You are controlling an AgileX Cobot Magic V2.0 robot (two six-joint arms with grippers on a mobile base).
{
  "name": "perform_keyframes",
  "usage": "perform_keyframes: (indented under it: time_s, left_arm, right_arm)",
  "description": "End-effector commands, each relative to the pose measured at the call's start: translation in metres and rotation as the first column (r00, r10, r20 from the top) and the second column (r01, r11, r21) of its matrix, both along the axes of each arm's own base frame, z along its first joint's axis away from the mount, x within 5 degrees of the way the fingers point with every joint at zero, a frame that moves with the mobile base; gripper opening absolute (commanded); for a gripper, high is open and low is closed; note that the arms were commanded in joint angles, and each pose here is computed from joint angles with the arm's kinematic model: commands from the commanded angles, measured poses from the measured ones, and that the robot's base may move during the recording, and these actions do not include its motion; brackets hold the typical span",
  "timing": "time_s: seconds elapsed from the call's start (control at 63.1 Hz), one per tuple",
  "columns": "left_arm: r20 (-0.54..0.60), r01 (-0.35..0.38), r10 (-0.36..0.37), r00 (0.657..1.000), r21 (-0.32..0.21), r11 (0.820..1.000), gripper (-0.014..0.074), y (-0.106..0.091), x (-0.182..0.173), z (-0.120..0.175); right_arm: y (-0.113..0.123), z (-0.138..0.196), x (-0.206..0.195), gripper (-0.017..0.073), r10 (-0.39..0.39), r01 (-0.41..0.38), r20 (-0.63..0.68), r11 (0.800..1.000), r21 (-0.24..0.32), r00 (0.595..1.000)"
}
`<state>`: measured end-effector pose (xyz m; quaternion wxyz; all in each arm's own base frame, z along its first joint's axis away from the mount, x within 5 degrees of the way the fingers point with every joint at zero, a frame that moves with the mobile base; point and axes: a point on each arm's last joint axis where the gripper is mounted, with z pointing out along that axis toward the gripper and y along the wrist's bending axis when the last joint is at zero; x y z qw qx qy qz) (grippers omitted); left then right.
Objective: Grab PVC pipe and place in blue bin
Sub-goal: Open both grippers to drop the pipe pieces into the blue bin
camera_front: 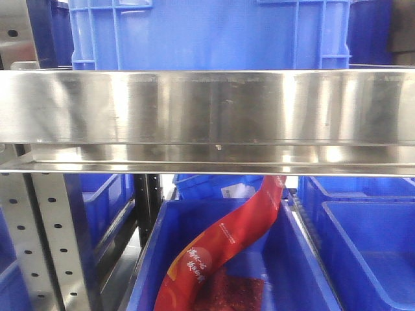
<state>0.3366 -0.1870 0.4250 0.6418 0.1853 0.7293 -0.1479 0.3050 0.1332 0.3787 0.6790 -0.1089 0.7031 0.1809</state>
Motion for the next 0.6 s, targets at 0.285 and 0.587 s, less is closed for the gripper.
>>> perform_keyframes:
  time_s: [0.285,0.587]
  left_arm:
    - [0.068,0.004,-0.002,0.998,-0.035,0.999,0.0341,0.01,-0.02,0.029]
    - [-0.003,-0.054,0.054,0.999,0.0,0.999,-0.0111,0.038,-0.054,0.052]
  right_arm:
    - [-0.008,0.042,-0.019,0.0356,-0.004,-0.002,0.114,0.999,0.05,0.993]
    - [-0.011,0.045,-0.025,-0.0167,-0.004,0.004,-0.02,1.0,-0.008,1.0]
